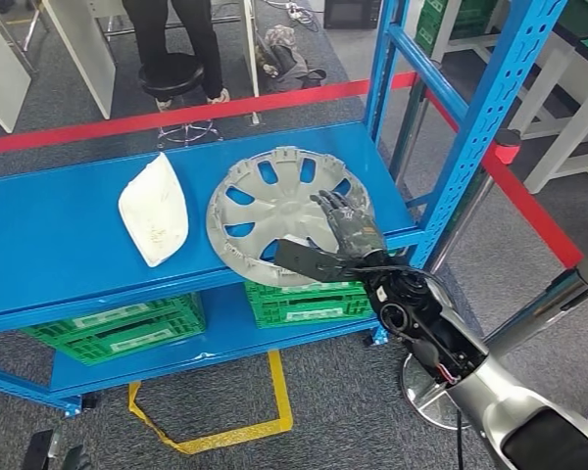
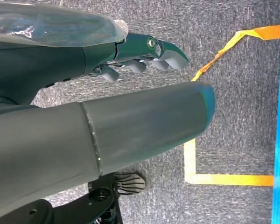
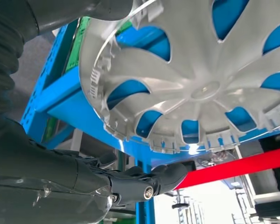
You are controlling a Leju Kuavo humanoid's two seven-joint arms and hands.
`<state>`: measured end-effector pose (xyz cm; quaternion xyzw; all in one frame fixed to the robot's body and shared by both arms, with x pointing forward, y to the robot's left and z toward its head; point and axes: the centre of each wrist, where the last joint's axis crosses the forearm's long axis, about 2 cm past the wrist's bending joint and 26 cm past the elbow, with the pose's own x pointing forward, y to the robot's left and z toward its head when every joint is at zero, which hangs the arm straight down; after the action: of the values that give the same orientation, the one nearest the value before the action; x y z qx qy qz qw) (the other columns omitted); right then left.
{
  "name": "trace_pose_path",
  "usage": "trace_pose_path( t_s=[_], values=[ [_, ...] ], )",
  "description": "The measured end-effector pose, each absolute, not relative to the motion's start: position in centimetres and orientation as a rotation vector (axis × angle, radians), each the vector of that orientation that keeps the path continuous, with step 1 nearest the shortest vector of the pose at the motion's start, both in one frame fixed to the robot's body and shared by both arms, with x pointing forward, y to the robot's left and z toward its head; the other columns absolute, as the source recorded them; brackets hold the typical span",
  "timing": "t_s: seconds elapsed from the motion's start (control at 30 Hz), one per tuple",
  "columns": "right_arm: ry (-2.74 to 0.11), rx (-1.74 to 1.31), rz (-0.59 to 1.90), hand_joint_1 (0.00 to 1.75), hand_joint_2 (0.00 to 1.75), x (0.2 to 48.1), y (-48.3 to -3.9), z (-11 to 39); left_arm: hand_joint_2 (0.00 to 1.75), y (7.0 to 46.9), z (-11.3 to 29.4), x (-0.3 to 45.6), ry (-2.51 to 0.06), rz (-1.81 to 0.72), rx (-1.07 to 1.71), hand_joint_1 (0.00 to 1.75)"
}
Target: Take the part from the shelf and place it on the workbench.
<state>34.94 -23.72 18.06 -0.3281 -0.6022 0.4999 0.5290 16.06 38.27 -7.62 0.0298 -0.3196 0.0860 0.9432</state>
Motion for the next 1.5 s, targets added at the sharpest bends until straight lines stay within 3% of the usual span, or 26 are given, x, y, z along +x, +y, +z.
trace_pose_path(
  t_s=[0.6,1.5],
  values=[
    [-1.411,-0.758,1.223,0.0,1.75,31.6,-23.7,17.6,0.0,38.3,-7.6,16.0,-0.653,0.174,0.05,0.0],
    [-1.319,-0.729,1.292,0.0,1.75,33.5,-24.6,14.3,0.0,38.2,-7.3,16.9,-0.655,0.145,0.04,0.0]
  ],
)
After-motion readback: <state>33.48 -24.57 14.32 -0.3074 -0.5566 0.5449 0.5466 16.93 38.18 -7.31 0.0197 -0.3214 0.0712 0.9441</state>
